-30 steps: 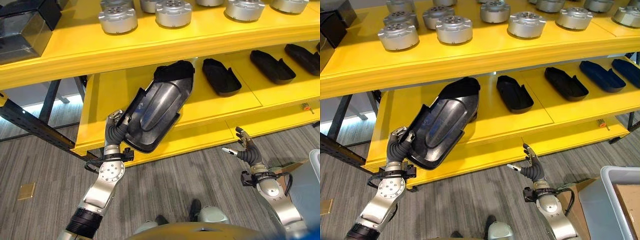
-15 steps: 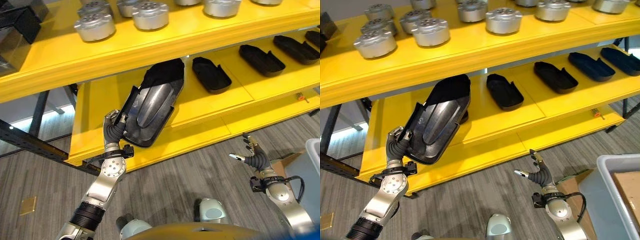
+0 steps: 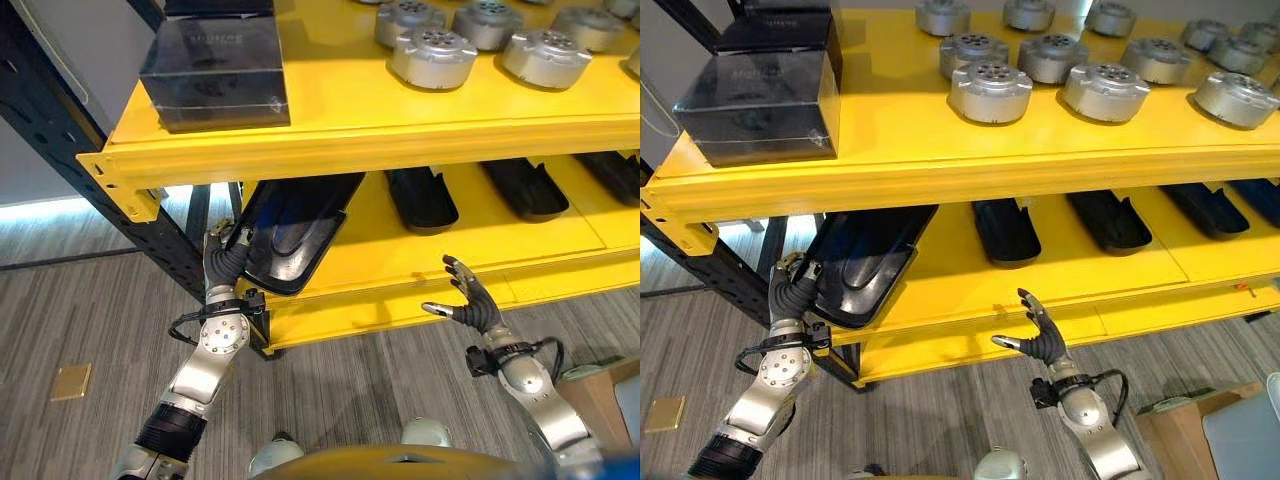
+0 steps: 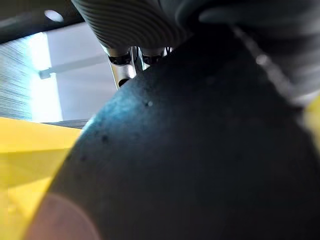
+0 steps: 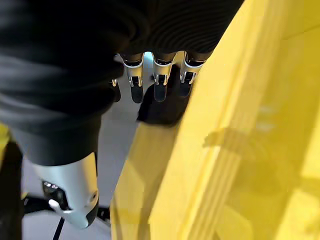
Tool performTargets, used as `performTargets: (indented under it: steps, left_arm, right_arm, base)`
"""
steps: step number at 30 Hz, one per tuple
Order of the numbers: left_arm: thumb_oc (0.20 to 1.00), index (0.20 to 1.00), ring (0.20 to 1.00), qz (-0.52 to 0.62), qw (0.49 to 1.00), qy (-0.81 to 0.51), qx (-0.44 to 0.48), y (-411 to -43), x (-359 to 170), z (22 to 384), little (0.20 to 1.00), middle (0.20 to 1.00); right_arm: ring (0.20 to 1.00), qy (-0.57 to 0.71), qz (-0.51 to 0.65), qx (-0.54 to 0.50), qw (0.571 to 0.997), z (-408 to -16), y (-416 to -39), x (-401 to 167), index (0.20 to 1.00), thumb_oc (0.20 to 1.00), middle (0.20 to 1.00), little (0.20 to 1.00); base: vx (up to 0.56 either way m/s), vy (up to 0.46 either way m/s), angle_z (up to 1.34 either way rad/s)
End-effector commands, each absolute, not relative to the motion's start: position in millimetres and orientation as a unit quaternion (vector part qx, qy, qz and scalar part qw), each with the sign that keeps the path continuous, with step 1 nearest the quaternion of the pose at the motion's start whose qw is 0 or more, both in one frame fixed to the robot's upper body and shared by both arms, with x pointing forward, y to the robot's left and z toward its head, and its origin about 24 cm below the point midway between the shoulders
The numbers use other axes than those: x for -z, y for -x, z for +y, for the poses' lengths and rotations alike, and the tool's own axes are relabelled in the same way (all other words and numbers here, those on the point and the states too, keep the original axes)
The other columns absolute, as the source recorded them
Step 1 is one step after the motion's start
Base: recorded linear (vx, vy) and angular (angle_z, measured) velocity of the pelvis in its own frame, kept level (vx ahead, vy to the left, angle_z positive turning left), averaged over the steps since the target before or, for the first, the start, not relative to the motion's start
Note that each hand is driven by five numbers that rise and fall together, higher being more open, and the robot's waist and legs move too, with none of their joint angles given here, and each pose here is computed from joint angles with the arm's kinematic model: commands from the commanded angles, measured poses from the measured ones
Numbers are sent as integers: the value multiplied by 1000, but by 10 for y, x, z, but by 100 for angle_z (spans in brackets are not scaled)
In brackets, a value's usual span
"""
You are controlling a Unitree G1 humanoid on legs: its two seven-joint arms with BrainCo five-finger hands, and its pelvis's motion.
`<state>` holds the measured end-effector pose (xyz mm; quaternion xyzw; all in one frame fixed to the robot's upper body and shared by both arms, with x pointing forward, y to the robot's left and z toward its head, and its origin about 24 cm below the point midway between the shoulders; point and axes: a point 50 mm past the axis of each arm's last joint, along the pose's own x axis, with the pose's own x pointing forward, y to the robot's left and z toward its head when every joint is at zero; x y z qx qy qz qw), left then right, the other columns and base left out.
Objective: Move parts from the plastic box to the shelf.
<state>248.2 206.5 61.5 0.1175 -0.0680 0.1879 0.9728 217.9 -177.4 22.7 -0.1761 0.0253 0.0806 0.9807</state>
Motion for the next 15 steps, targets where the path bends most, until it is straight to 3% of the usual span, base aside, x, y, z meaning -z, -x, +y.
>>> performTargets:
  steps: [1,8,11,15]
  left_arm:
    - [200,200,200,-169,971,-72,-152,-2519,-995,1932,200,200]
    - [200,200,200,-149,980,-70,-115,-2591,-958,1802,200,200]
    - [200,200,200,-136,980,-56,-131,-2579,-922,1795,200,200]
    - [200,200,200,-106,980,-17,-169,-2549,-858,1824,200,200]
  right_arm:
    - [1000,220,-69,-92,969,-1755,-2263,-525,1000,1000,1000,1000]
    - [1000,228,-102,-77,965,-1682,-2308,-579,1000,1000,1000,1000]
    - [1000,234,-118,-86,961,-1675,-2326,-642,1000,1000,1000,1000]
    - [1000,258,-122,-144,948,-1659,-2295,-739,1000,1000,1000,1000]
  base:
    - [42,-149,-10]
    - [68,-347,20]
    - [57,-236,42]
    - [73,-145,-34]
